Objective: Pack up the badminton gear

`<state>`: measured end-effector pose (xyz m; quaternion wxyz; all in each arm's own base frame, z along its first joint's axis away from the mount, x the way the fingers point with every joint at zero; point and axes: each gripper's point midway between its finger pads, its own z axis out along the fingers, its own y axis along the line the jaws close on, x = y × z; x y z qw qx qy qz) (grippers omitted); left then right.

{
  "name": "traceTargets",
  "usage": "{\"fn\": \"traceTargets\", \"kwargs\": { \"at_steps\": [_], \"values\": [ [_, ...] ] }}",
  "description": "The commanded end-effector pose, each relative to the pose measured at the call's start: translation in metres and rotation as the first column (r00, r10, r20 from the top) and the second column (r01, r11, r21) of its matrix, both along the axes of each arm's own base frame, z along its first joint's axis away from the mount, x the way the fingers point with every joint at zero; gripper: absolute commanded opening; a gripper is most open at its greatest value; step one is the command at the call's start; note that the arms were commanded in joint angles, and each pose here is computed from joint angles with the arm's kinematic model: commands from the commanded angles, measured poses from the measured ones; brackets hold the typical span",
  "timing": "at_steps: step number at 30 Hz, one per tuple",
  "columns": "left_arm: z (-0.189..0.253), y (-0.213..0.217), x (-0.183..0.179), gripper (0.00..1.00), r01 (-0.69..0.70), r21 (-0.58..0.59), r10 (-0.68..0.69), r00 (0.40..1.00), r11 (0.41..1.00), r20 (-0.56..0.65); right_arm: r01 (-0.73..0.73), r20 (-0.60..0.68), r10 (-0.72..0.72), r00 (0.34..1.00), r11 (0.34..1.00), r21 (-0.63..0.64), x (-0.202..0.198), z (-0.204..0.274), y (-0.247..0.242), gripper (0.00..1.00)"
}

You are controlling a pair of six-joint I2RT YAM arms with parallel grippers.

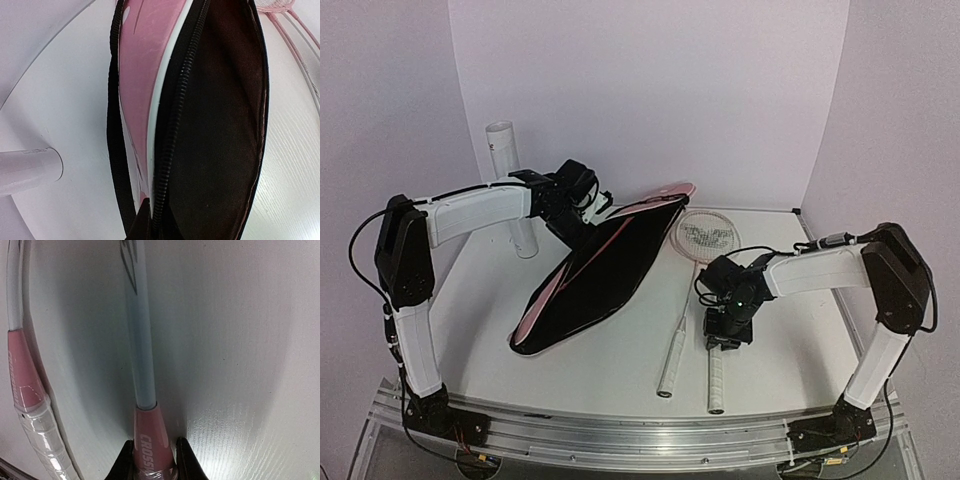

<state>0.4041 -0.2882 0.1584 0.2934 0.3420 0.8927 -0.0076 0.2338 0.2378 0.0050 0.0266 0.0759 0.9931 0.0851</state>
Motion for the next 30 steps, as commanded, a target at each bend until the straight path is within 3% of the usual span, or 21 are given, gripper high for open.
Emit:
{"fn": "traceTargets", "kwargs": {
  "at_steps": [1, 5, 13, 19, 30],
  "values": [
    [0.026, -0.011, 0.018, 0.0, -0.013, -0.069, 0.019, 0.996, 0.998, 0.088, -0.009, 0.051, 0.007, 0.999, 0.998, 0.057, 0.005, 0.021, 0.009, 0.0],
    [0.024, -0.018, 0.028, 0.0, -0.03, -0.095, 0.039, 0.995, 0.995, 0.095, 0.002, 0.182, -0.015, 0.983, 0.998, 0.07, 0.012, 0.061, 0.005, 0.0],
    [0.015, -0.028, 0.049, 0.0, -0.088, -0.161, 0.101, 0.992, 0.983, 0.075, 0.073, 0.267, -0.083, 0.96, 0.996, 0.046, -0.005, 0.083, -0.018, 0.0],
    [0.014, -0.033, 0.063, 0.0, -0.1, -0.192, 0.118, 0.989, 0.976, 0.084, 0.06, 0.226, -0.066, 0.972, 0.998, 0.033, -0.011, 0.071, -0.014, 0.0],
    [0.014, -0.04, 0.089, 0.0, -0.124, -0.237, 0.156, 0.981, 0.963, 0.119, 0.063, 0.263, -0.063, 0.963, 0.998, 0.009, -0.04, 0.083, -0.022, 0.0]
  ]
}}
